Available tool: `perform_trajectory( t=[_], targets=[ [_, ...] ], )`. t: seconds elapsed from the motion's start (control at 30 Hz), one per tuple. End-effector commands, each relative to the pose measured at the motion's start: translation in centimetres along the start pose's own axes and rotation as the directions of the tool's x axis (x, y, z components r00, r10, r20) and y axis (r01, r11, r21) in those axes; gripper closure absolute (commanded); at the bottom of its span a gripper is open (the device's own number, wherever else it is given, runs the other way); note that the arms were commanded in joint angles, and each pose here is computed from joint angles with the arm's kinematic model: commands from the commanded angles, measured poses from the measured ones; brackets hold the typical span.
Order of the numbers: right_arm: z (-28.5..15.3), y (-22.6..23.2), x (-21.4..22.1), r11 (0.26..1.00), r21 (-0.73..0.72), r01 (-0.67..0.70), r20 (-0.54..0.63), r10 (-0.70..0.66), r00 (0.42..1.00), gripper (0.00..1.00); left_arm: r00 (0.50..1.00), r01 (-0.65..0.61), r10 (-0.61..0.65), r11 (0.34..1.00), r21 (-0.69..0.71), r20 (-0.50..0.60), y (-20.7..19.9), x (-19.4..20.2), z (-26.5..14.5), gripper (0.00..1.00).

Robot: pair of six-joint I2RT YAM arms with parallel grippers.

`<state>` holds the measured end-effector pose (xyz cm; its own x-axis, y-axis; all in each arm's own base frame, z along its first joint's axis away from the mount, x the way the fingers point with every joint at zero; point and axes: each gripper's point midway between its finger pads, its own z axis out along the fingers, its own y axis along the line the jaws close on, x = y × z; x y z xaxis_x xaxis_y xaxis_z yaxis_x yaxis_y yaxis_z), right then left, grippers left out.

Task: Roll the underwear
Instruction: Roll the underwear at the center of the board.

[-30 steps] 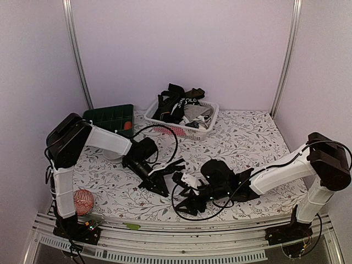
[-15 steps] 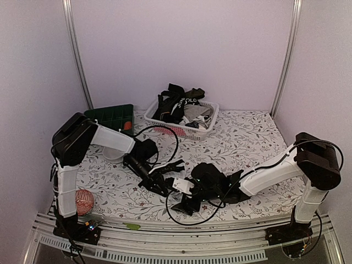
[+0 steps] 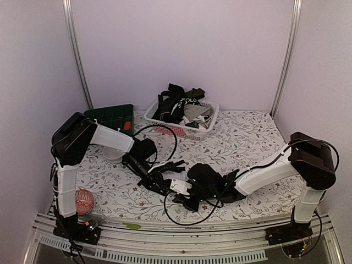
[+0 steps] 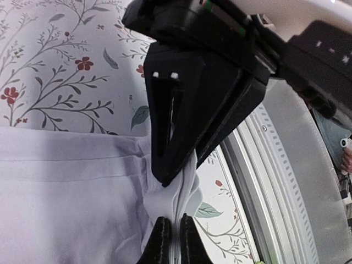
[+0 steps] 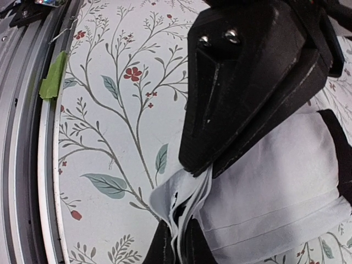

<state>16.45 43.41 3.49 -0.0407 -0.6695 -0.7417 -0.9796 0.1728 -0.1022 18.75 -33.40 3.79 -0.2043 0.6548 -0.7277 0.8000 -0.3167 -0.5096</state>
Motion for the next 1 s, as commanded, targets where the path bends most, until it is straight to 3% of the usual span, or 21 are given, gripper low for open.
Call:
perform_trajectory(
  t=[0.0, 0.2, 0.3, 0.43, 0.57, 0.63, 0.8, 0.97],
  targets=[
    [0.6, 0.6, -0.5, 0.999, -0.04, -0.033, -0.006, 0.033, 0.999, 1.0, 0.998, 0.022, -0.019, 0.999, -0.045, 0.067, 1.3, -1.2, -1.8, 0.93],
    [0.6, 1.0, -0.4, 0.943, -0.22, -0.248, -0.033, 0.247, 0.968, 1.0, 0.986, 0.046, -0.017, 0.984, -0.175, 0.163, 1.9, -4.1, -7.2, 0.58],
    [0.9, 0.7, 0.0, 0.861, -0.311, -0.402, -0.096, 0.392, 0.915, 1.0, 0.981, 0.018, 0.044, 0.95, -0.313, 0.19, 1.5, -4.8, -10.5, 0.51],
    [1.1, 0.1, 0.0, 0.734, -0.395, -0.552, -0.181, 0.527, 0.83, 1.0, 0.978, -0.016, 0.115, 0.874, -0.486, 0.174, 0.3, -2.9, -12.8, 0.49],
    [1.4, 0.1, 0.7, 0.609, -0.443, -0.658, -0.271, 0.609, 0.746, 1.0, 0.958, -0.161, 0.272, 0.78, -0.605, 0.096, -2.5, -2.5, -13.0, 0.47],
    [1.7, 0.1, 1.4, 0.553, -0.447, -0.703, -0.314, 0.639, 0.702, 1.0, 0.94, -0.261, 0.34, 0.726, -0.637, 0.002, -3.3, -2.1, -11.8, 0.47],
    [2.7, -0.4, 3.1, 0.423, -0.434, -0.795, -0.411, 0.693, 0.593, 1.0, 0.851, -0.493, 0.482, 0.598, -0.632, -0.207, -4.5, -1.1, -8.0, 0.47],
    [3.1, -0.7, 4.4, 0.343, -0.413, -0.844, -0.472, 0.712, 0.52, 1.0, 0.741, -0.647, 0.585, 0.49, -0.584, -0.33, -4.5, -1.3, -4.8, 0.48]
  ],
)
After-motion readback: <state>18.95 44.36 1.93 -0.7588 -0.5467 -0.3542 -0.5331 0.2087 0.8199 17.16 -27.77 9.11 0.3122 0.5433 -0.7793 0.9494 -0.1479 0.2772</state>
